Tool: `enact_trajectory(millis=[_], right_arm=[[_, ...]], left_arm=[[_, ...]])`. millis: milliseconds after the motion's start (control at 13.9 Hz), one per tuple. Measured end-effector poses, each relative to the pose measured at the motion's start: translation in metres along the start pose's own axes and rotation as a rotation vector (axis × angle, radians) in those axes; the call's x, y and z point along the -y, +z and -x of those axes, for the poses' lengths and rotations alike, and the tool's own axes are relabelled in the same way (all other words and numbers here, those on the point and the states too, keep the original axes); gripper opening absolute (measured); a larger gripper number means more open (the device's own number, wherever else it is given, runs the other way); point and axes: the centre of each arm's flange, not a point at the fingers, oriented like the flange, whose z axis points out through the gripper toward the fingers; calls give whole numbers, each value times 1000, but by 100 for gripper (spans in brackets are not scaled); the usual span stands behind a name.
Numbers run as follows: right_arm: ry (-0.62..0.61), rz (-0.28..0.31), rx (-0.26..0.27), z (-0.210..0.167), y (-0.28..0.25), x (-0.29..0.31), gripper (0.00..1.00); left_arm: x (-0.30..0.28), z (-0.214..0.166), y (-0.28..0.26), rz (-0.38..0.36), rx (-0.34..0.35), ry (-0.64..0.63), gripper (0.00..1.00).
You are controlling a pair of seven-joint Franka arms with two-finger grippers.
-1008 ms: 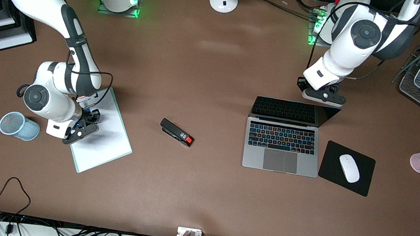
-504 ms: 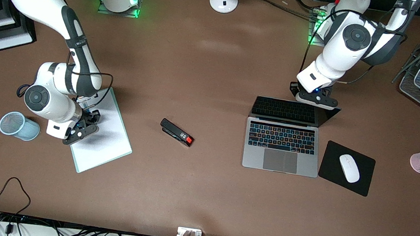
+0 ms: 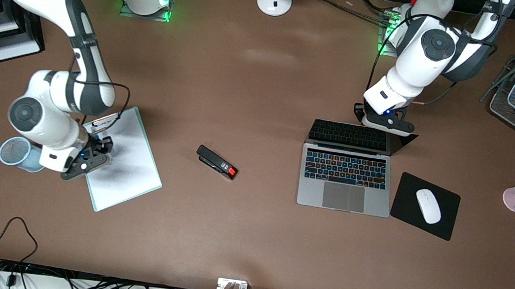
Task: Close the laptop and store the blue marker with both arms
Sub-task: 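Carry the marker toward the cup while the left gripper reaches the laptop screen, then push the laptop screen down with the left gripper while the right gripper holds the marker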
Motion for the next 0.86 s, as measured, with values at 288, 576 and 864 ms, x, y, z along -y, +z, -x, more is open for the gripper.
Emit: enact_trajectory(millis=[288, 576, 864], right_arm=[[-85, 23, -50, 13, -66, -21, 18], [-175, -78, -118, 34, -132, -46, 18], [-284, -149, -224, 52, -183, -79, 18]], left_arm=[[1, -5, 9, 21, -31, -6, 1], [2, -11, 18, 44, -70, -15, 1], [4, -16, 29, 66, -102, -22, 1]])
